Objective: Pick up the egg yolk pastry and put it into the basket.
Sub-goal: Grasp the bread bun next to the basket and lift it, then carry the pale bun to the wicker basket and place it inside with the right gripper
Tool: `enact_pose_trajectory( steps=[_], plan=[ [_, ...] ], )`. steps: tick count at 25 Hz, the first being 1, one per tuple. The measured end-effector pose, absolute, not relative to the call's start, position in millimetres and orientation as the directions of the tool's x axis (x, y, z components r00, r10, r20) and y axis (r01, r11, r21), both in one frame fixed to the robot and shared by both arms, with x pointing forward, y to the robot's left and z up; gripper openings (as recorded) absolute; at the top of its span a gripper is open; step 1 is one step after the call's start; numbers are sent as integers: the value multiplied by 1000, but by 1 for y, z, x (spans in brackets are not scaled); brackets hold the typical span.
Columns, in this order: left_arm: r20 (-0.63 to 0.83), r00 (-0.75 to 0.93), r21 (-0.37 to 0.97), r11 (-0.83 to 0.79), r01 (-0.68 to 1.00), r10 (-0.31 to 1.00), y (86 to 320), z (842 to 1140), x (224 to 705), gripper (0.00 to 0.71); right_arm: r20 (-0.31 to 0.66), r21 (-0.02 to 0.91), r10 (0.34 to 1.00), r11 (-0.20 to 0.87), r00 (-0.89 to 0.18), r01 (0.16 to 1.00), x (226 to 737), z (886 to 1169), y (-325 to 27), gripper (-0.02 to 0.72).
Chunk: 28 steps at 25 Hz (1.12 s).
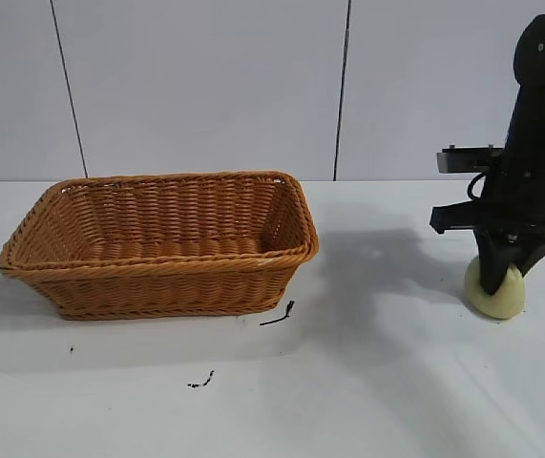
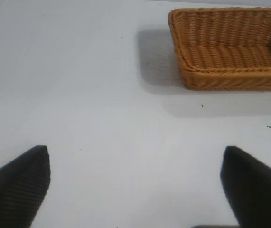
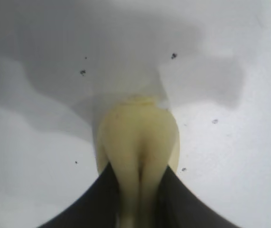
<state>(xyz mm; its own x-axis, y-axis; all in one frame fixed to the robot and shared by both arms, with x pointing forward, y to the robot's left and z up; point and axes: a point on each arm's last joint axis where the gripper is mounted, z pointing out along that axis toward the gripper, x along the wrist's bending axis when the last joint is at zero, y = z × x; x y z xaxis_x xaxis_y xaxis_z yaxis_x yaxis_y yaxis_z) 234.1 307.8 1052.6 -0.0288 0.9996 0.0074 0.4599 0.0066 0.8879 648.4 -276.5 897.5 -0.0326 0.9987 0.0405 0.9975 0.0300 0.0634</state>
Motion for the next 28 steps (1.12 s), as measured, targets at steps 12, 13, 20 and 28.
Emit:
enact_pose_trajectory(
  steps=[12,13,20,28],
  plan=[
    [7,-29,888,7,460,1000,308,1053,234,696,49,233,996,67,-81,970,664,1014,-274,60],
    [7,-29,888,7,460,1000,308,1053,234,696,48,249,995,68,-83,966,664,1026,-274,60],
    [7,-29,888,7,460,1000,308,1053,234,696,48,356,989,115,-141,928,670,1077,-252,60],
    [7,-29,888,7,460,1000,308,1053,234,696,35,447,957,243,-288,861,677,1094,-172,60]
  ],
)
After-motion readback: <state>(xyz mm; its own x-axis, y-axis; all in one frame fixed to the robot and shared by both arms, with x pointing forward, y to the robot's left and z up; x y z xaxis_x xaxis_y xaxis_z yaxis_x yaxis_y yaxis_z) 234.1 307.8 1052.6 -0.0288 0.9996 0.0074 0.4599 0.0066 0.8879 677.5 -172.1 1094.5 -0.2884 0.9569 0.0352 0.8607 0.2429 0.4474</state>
